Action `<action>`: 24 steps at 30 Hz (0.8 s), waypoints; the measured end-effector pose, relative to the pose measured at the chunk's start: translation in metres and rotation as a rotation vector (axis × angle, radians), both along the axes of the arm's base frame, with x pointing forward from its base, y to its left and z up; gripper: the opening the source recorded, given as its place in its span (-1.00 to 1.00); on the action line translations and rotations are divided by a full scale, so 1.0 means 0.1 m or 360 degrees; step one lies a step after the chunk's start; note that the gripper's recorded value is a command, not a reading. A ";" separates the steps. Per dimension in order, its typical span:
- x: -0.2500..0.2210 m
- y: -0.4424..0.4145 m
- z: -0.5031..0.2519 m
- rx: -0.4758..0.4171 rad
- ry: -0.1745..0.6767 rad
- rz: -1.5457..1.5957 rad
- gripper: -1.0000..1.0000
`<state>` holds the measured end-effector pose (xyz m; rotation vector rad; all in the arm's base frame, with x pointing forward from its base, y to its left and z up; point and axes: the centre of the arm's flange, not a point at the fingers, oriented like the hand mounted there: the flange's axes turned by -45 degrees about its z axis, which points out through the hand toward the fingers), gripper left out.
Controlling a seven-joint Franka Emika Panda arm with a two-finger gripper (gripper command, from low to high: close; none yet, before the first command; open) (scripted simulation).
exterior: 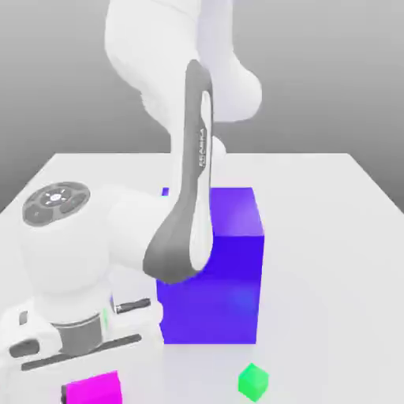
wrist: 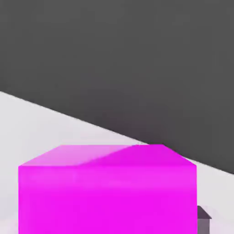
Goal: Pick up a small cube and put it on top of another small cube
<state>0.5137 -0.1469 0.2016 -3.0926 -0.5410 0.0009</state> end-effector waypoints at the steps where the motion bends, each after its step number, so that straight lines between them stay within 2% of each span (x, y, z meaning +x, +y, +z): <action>1: 0.00 0.17 0.07 0.0008 0.0005 0.0038 -1.00; 8: -0.32 1.92 0.37 0.0012 0.0009 0.0488 -1.00; 13: -0.44 2.23 -0.08 -0.0001 0.0000 0.0584 -1.00; 14: -0.45 2.24 -0.17 -0.0002 0.0000 0.0585 1.00; 20: -0.45 2.24 -0.21 -0.0002 -0.0001 0.0586 1.00; 24: -0.44 2.25 0.16 -0.0002 -0.0003 0.0588 1.00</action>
